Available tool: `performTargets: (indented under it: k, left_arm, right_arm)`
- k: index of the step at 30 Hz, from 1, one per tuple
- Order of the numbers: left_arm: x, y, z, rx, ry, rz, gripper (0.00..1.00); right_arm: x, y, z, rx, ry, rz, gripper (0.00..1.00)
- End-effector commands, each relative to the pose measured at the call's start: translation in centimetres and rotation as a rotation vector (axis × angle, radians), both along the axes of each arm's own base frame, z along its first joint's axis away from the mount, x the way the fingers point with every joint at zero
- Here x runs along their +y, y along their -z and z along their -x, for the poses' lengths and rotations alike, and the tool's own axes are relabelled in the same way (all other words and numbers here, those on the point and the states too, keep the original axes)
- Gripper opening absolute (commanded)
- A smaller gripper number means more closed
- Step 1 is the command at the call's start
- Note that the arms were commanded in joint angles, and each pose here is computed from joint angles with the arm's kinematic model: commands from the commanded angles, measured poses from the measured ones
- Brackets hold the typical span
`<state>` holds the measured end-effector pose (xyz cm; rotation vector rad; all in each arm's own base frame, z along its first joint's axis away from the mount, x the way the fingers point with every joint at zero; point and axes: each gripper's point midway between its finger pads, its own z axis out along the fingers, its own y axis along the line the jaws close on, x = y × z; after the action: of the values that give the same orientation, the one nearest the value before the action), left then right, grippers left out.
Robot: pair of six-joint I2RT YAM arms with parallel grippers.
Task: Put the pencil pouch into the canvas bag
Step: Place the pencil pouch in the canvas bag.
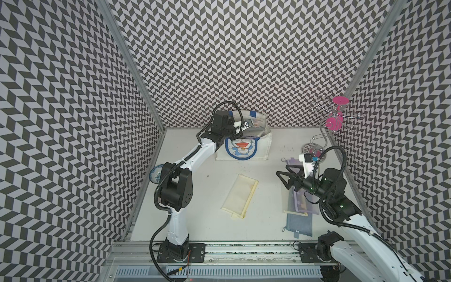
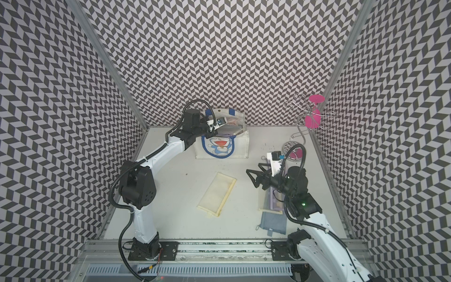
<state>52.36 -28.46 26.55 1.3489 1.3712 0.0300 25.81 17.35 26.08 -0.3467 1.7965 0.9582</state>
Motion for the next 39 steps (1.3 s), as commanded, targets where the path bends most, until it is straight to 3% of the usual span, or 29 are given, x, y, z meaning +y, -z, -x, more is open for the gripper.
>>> performTargets:
  k: [1, 5, 9, 22, 28, 33, 39]
  left_arm:
    - [0.0, 1.7, -0.3, 0.052, 0.005, -0.018, 0.01]
    - [0.3, 1.3, -0.5, 0.042, -0.027, -0.022, 0.33]
    - [0.6, 0.2, 0.0, 0.018, -0.047, -0.011, 0.44]
    - [1.9, -3.8, 4.0, 0.038, -0.087, 0.036, 0.49]
    - [1.9, -6.5, 6.1, 0.109, -0.094, 0.193, 0.46]
    - [1.1, -6.1, 3.8, 0.269, -0.285, 0.327, 0.31]
    - [-1.2, -3.9, 2.3, 0.521, -0.356, 0.441, 0.29]
  right_arm:
    - [-0.1, -1.0, -0.1, -0.054, -0.002, -0.011, 0.87]
    - [-0.1, -1.1, -0.1, -0.056, 0.0, -0.011, 0.86]
    - [-0.1, -1.1, -0.1, -0.053, -0.001, -0.012, 0.86]
    - [0.0, -1.2, 0.0, -0.051, -0.008, -0.031, 0.86]
    - [0.1, -1.3, 0.2, -0.052, -0.015, -0.043, 0.86]
    - [0.0, -1.3, 0.3, -0.054, -0.009, -0.043, 0.86]
    - [-0.1, -1.2, 0.2, -0.047, -0.005, -0.038, 0.86]
